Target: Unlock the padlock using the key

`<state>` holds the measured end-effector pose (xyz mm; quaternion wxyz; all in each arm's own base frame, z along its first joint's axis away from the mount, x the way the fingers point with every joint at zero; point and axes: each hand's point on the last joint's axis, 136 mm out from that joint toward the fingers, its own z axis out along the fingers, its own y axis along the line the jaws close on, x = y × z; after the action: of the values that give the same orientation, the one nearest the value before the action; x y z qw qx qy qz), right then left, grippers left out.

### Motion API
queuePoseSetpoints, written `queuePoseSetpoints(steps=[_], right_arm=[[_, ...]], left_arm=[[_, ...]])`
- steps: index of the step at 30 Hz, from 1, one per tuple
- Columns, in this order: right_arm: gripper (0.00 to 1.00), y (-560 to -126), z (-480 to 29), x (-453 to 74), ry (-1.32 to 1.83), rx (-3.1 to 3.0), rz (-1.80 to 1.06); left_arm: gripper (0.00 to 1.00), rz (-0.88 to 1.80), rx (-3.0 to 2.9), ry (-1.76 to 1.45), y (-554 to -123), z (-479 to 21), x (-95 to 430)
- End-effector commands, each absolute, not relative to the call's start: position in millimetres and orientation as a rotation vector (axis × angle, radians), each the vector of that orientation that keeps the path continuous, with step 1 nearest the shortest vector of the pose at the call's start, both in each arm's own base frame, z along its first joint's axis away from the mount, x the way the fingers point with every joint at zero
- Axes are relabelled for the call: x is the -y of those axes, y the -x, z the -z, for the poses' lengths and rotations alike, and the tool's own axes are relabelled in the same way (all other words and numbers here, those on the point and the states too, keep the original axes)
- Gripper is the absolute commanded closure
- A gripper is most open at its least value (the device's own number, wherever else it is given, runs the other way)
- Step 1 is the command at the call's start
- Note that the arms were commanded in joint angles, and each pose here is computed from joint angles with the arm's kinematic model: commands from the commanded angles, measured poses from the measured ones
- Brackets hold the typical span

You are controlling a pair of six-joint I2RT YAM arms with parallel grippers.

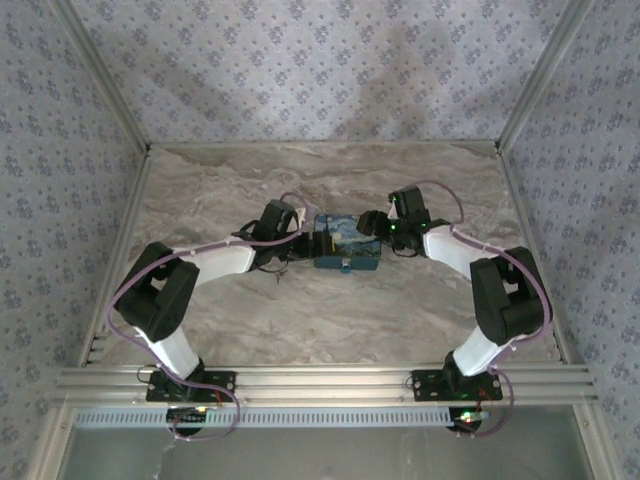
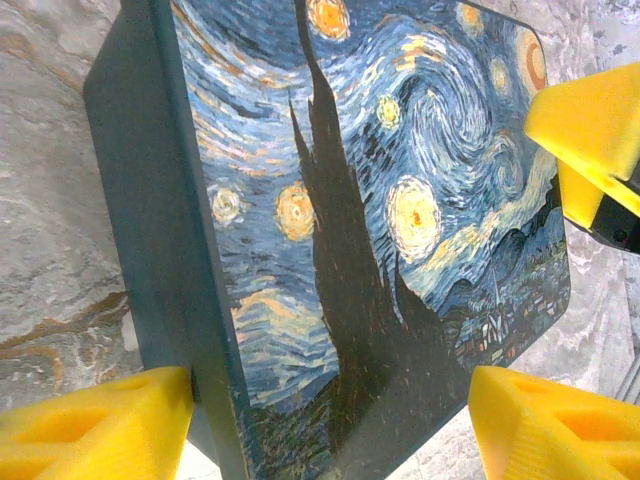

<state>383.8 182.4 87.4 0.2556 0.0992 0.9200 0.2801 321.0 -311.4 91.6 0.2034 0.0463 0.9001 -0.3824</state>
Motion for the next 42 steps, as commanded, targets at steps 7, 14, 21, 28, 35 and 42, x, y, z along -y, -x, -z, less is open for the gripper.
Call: queuePoseSetpoints(steps=[7, 14, 21, 28, 35, 42], right_arm=[[0.19, -379, -96, -183, -0.198, -2.52, -0.716], [0.19, -370, -119, -160, -0.191, -2.508, -0.58], [0.22, -339, -146, -160, -0.133, -2.487, -0.555], [0.23, -305, -155, -171, -0.076, -2.471, -0.561], [0.23, -289, -148, -163, -0.088, -2.479, -0.538], [0.23, -281, -141, -155, -0.112, -2.49, -0.536]], left_arm=[[0.22, 0.997, -2.436, -0.036, -326, -115, 281], [0.23, 0.806, -2.476, 0.067, -308, -118, 235], [0.34, 0.544, -2.661, 0.182, -279, -94, 193], [0.46, 0.424, -2.763, 0.299, -273, -63, 185], [0.52, 0.37, -2.795, 0.303, -287, -46, 196], [0.6, 0.245, -2.828, 0.277, -292, -33, 196]])
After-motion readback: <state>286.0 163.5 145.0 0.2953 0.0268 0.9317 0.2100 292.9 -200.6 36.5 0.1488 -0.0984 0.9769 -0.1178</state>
